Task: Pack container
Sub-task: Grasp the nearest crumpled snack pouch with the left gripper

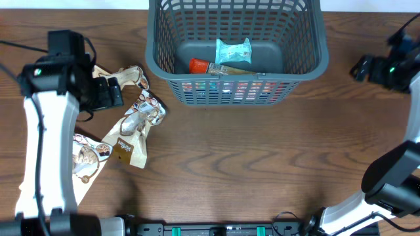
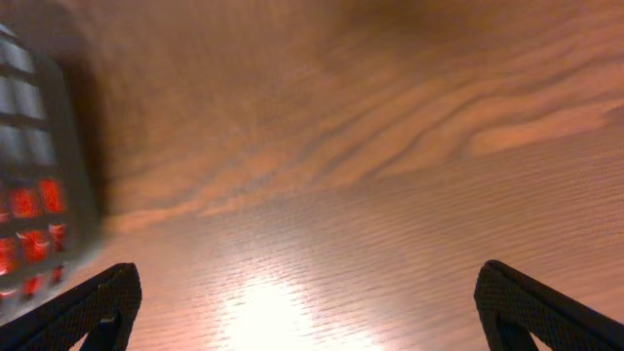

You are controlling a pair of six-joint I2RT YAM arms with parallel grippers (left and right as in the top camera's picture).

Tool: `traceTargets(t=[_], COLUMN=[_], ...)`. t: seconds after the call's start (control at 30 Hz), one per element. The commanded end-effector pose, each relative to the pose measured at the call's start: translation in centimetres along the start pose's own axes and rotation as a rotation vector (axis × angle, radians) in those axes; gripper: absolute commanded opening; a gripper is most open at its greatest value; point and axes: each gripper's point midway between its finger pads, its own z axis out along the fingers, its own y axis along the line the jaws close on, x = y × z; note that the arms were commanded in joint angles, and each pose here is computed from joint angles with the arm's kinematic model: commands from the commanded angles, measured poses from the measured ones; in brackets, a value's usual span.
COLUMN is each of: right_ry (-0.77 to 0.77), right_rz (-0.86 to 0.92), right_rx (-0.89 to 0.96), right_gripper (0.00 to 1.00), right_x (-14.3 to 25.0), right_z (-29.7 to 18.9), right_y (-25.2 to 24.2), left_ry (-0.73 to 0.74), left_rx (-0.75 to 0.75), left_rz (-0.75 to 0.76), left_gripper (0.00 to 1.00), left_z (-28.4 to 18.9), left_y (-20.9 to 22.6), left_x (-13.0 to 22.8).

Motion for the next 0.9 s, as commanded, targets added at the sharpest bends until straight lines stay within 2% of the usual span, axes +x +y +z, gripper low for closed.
traceTargets(t=[0.0, 0.27, 0.53, 0.7, 0.87], right_ry=[0.055, 0.09, 0.083, 0.079, 0.084], right_rz=[0.005, -0.003, -0.006, -0.007, -0.006], right_rx=[-0.033, -0.043, -0.042, -0.041, -0.041], right_gripper=[0.99, 0.99, 0.99, 0.99, 0.99], right_x=[2.5, 4.4, 4.2, 4.1, 4.2], right_z=[2.5, 4.5, 4.5, 4.5, 4.5], right_y=[1.0, 1.5, 1.5, 1.5, 1.5], left_ry=[0.084, 0.256, 0.266, 0.281, 0.294], left_rx=[0.01, 0.014, 0.046, 0.05, 0.047], left_rz=[0.065, 0.253, 0.505, 0.559, 0.54], left_gripper=[0.99, 0.99, 0.99, 0.99, 1.0], left_z=[2.2, 8.3, 12.0, 13.6, 15.3], left_y=[-0.4, -2.3, -6.6, -8.0, -7.7], left_x=[0.2, 1.8, 3.4, 5.4, 6.9])
